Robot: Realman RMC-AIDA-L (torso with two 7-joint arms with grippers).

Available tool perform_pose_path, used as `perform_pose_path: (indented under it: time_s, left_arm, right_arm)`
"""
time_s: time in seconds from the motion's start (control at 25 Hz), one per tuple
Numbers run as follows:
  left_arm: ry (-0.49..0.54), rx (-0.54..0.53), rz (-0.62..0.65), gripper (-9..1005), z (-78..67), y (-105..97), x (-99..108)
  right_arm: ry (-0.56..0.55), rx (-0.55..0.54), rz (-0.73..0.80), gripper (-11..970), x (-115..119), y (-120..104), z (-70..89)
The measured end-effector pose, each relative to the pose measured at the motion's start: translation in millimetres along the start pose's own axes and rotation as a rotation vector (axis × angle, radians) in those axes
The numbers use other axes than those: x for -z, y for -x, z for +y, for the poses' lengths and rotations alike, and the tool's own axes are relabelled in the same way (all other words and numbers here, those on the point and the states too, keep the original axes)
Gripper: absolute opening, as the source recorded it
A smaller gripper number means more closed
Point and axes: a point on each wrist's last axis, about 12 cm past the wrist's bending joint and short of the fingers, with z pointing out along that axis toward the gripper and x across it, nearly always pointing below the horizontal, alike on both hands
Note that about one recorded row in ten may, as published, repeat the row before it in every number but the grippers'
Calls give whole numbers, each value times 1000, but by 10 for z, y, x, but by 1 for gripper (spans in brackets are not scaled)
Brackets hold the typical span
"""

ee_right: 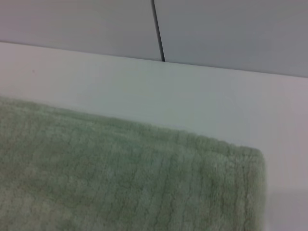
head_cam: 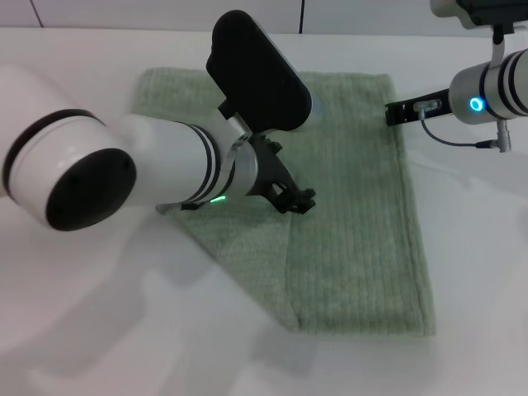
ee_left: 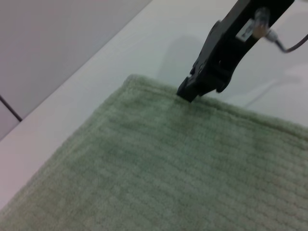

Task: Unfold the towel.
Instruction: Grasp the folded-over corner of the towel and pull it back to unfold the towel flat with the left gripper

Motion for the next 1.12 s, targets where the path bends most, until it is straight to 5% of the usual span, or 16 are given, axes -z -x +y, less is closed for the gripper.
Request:
perform_pose_path:
  time_s: [1.12]
  left_arm:
    - [22,15,68,818,108,-42,-258]
  right_arm:
    - [4,-5,0,0,7,13,10]
